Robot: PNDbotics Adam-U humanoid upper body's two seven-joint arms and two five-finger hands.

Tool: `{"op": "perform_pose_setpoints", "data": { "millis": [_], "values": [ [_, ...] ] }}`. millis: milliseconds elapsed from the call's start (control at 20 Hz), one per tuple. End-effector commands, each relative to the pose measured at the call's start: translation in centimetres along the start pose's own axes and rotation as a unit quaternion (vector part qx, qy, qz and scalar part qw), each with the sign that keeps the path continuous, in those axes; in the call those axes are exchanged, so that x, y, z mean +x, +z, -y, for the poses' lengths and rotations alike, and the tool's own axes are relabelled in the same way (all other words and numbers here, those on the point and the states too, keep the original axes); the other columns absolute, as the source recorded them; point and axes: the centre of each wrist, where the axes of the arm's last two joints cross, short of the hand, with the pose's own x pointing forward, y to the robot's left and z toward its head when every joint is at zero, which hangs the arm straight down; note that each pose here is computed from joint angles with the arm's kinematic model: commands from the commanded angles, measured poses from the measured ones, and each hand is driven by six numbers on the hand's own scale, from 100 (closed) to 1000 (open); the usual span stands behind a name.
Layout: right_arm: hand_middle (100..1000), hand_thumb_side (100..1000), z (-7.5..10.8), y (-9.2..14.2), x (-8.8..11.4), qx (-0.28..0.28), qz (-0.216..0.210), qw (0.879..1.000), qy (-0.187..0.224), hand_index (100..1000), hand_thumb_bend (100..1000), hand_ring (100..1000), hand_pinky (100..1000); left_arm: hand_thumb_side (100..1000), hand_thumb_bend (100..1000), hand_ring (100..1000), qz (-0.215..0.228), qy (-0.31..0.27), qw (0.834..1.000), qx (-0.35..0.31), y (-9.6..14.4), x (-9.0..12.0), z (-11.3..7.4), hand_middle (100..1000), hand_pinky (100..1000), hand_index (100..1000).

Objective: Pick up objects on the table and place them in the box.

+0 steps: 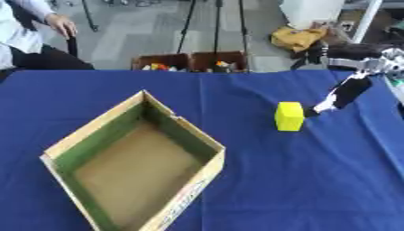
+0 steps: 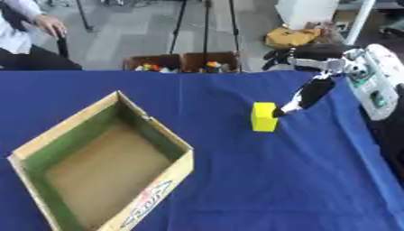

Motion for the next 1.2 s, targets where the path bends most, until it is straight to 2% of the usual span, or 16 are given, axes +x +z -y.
{"op": "perform_pose_setpoints", "data": {
  "millis": [50,250,600,950,1200],
  "values": [
    [996,515,1.0,0.1,-0.5,0.060,0.025,0.997,0.044,929,650,937,871,996,100,680,0.008,-0.005,1.000,-0.010,-0.7,0.4,-0.2,853,717,947],
    [948,534,0.4,-0.9,-0.5,0.061,0.006,0.998,0.033,908,647,922,864,996,100,680,0.007,-0.004,1.000,-0.009,-0.7,0.4,-0.2,852,717,947],
    [756,538,-0.5,-1.7,-0.5,0.065,0.002,0.998,0.028,881,634,901,857,995,100,680,0.005,-0.003,1.000,-0.009,-0.9,0.4,-0.2,851,716,947],
    [745,512,-1.5,-2.1,-0.4,0.074,-0.006,0.997,0.023,868,573,891,852,994,100,681,0.006,-0.002,1.000,-0.009,-0.9,0.4,-0.2,850,716,947],
    [748,482,-2.1,-2.5,-0.3,0.067,-0.010,0.998,0.014,870,564,885,853,993,100,680,0.006,0.000,1.000,-0.010,-0.9,0.4,-0.1,849,716,947]
  ]
}}
